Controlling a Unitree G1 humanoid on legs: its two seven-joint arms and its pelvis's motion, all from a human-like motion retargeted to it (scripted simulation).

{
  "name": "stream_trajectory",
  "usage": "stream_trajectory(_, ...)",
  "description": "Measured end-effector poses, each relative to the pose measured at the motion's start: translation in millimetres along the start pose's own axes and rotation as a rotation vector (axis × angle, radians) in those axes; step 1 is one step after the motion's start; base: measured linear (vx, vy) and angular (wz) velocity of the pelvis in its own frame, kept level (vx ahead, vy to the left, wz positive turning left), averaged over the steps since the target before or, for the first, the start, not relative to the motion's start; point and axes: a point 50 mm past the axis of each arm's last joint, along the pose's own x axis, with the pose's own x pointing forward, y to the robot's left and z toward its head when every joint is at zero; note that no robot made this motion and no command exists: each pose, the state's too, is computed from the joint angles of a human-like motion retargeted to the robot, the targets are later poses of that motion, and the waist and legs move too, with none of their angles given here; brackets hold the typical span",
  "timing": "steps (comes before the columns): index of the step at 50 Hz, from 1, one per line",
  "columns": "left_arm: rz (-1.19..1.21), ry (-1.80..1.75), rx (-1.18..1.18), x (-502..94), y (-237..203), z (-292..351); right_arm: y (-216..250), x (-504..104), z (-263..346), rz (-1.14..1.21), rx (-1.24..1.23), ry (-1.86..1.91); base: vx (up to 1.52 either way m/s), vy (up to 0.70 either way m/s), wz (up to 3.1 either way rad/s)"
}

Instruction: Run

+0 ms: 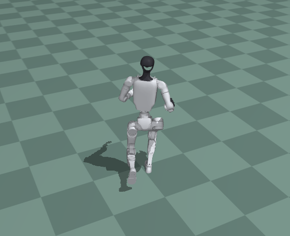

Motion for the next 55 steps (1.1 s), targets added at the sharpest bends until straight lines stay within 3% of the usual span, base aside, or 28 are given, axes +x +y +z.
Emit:
stream_trajectory(6, -0.054, 0.573, 0.095, -114, 15, -58, -19, 108, 124, -0.257, -0.022, -0.581, -0.05, -0.07, 0.32)
stream_trajectory(10, -0.052, 0.786, 0.111, -182, 49, -46, -20, 111, 179, -0.237, 0.077, -0.812, 0.11, 0.12, 0.68)
stream_trajectory(13, 0.023, 0.849, 0.111, -200, 61, -38, -4, 104, 177, -0.131, 0.111, -0.804, 0.01, 0.11, 0.45)
stream_trajectory(17, 0.078, 0.664, 0.139, -155, 55, -39, 26, 92, 128, -0.008, 0.092, -0.573, -0.06, 0.03, 0.03)
stream_trajectory(20, 0.126, 0.355, 0.208, -66, 47, -40, 46, 72, 73, 0.081, 0.047, -0.333, -0.08, -0.04, -0.53)
stream_trajectory(23, 0.196, 0.094, 0.159, 3, 39, -15, 43, 36, 32, 0.151, 0.018, -0.169, 0.04, 0.07, -1.14)
stream_trajectory(27, 0.169, -0.166, 0.050, 40, 30, 24, 22, -6, 3, 0.180, 0.018, -0.004, 0.11, -0.06, -1.68)
stream_trajectory(32, 0.051, -0.195, 0.016, 29, 12, 30, 7, -7, 8, 0.101, -0.009, -0.019, -0.06, -0.11, -0.97)
stream_trajectory(37, -0.008, 0.206, 0.098, -29, 7, -25, -3, 77, 78, -0.099, -0.093, -0.396, -0.07, -0.12, 0.11)
stream_trajectory(42, -0.044, 0.508, 0.098, -116, 34, -35, -27, 104, 179, -0.289, 0.032, -0.823, 0.06, 0.04, 0.49)
stream_trajectory(47, 0.022, 0.640, 0.109, -157, 63, -23, -20, 90, 197, -0.202, 0.115, -0.926, 0.05, 0.12, 0.28)
stream_trajectory(51, 0.071, 0.544, 0.123, -135, 60, -20, 4, 87, 163, -0.098, 0.086, -0.755, -0.05, 0.05, 0.05)
stream_trajectory(55, 0.129, 0.232, 0.197, -49, 49, -18, 31, 79, 103, 0.007, 0.038, -0.473, -0.09, -0.07, -0.31)
